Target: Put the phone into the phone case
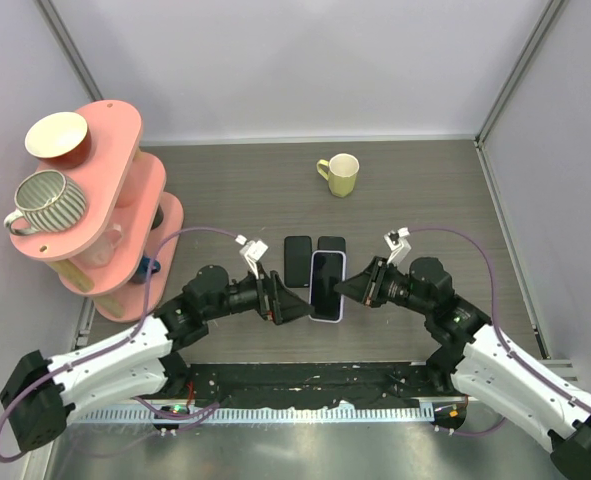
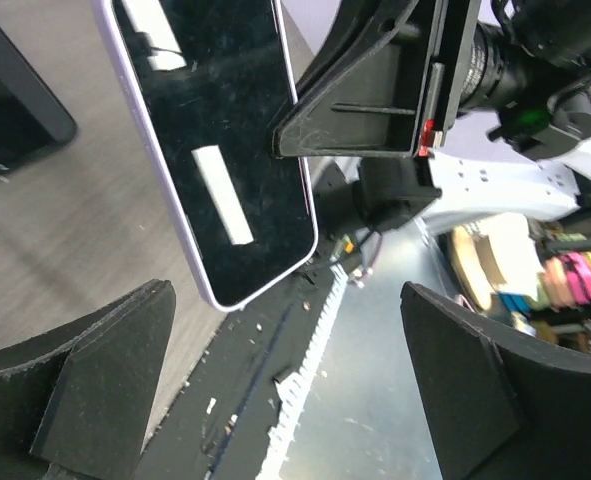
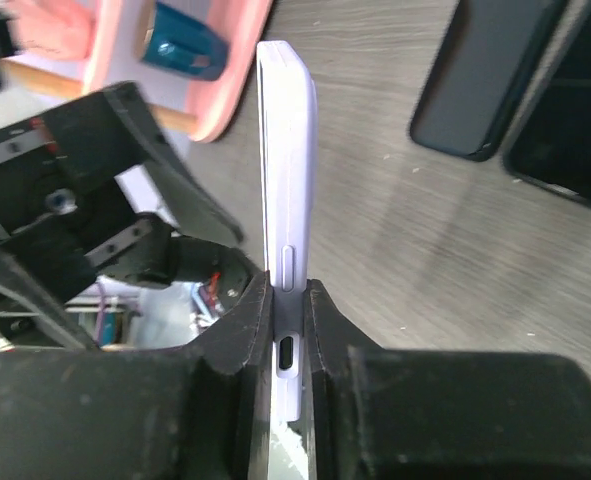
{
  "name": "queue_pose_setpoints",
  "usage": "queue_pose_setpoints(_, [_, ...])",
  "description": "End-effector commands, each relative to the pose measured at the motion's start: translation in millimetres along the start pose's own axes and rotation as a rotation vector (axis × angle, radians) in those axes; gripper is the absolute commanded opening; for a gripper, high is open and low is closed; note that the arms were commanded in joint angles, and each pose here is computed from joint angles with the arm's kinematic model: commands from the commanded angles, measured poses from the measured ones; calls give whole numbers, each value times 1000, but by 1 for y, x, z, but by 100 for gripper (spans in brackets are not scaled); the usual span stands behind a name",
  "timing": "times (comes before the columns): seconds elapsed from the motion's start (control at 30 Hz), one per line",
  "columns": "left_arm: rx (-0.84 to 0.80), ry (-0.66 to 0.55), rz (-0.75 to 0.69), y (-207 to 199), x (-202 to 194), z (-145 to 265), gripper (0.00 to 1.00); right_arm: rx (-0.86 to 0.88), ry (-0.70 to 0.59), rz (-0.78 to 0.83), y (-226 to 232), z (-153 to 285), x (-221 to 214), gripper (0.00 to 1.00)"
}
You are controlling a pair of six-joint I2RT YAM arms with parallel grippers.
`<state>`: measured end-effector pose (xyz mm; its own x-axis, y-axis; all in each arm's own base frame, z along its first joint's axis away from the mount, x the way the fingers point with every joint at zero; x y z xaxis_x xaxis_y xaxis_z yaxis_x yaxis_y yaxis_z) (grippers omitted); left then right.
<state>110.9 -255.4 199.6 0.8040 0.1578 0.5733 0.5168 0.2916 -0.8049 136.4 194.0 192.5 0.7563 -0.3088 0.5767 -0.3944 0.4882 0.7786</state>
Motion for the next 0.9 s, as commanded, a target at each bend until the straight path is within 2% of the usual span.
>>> queue_pose_setpoints(0.0, [152,-107,-163,-8,32,18,100,-185,-83,127,3,7,41,1])
queue_pose_setpoints(0.03, [217,-73,-188,0,29,25,100,-247,-83,174,-4,8,45,1])
queue_pose_setpoints(0.07, [264,-93,-209,2,34,29,100,-316,-63,189,-7,12,50,1])
queue_pose_setpoints(0.13, [318,-75,-261,2,37,40,100,-479,-44,221,-30,10,61,1])
queue_pose_setpoints(0.23, [351,-22,-307,6,31,49,100,-618,18,260,-45,6,79,1])
queue_pose_setpoints(0.4, [322,-25,-312,1,30,52,100,-689,62,253,-68,-2,96,1])
queue_pose_setpoints(0.63, [282,-76,-324,-5,32,58,100,-646,141,157,-102,-9,119,1])
queue_pose_setpoints(0.87, [261,-85,-323,-10,33,60,100,-533,205,50,-128,-23,121,1])
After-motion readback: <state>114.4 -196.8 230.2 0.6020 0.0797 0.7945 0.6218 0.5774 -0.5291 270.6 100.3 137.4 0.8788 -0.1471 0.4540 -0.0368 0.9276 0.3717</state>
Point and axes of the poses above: each gripper's point midway between its finger pads, its own z axis back along the fingers, its own y axis along the line the jaws close on, x = y × z, the point moved 5 cm from there along z, back along the fingers, and after that the axes turned 3 degrees about z, right-handed, at the moved point
